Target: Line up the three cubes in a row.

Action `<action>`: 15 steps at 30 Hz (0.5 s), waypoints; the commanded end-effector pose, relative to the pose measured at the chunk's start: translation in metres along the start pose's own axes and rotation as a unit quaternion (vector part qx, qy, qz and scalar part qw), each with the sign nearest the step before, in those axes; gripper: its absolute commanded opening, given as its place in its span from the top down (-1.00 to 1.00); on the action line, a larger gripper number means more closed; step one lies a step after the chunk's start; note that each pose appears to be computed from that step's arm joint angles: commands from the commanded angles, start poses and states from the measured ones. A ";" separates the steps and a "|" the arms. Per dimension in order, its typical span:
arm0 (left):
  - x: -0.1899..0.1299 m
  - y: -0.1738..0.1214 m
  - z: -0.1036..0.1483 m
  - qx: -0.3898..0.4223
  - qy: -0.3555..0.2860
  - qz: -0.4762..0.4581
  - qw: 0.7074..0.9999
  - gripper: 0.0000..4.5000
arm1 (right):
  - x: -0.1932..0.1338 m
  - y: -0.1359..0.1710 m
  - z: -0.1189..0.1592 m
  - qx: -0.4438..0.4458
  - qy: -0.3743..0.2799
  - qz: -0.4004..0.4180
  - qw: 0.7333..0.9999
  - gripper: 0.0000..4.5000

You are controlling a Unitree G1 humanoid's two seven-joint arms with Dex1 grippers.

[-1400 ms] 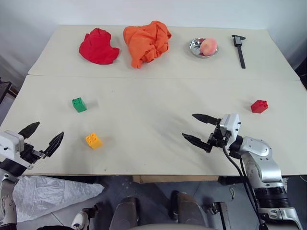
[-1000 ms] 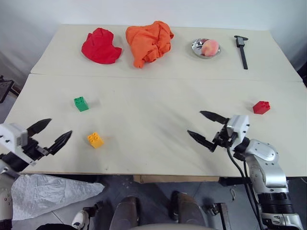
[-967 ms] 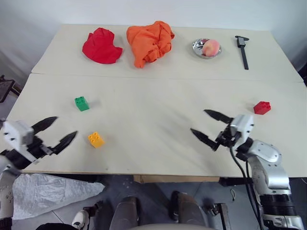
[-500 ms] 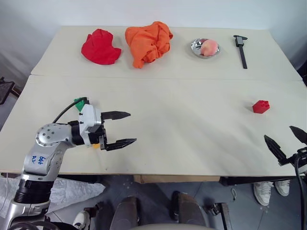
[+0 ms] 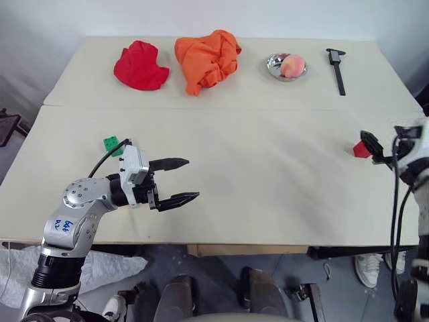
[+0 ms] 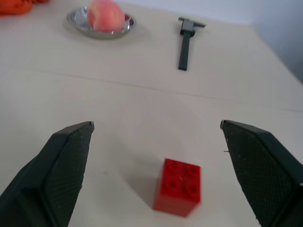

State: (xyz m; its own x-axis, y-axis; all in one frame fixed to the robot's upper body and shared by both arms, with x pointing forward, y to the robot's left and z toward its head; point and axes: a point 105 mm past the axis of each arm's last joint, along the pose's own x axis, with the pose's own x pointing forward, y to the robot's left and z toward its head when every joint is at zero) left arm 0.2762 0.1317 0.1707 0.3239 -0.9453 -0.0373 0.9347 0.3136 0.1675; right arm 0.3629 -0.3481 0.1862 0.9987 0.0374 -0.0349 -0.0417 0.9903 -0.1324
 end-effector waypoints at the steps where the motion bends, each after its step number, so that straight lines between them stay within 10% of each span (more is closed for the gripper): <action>1: 0.000 -0.002 0.010 0.034 -0.002 0.000 0.999 -0.99 | 0.009 -0.020 -0.004 -0.021 0.041 -0.046 0.998 -1.00; 15: -0.003 -0.002 0.006 0.047 0.001 0.031 0.998 -0.99 | 0.024 -0.037 -0.033 0.016 0.107 -0.060 0.992 -1.00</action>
State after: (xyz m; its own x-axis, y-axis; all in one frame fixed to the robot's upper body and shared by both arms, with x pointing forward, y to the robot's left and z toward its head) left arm 0.2735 0.1349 0.1659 0.3820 -0.9227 -0.0519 0.9078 0.3642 0.2078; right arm 0.3863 -0.3844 0.1420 0.9567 -0.1084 -0.2702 0.0856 0.9918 -0.0948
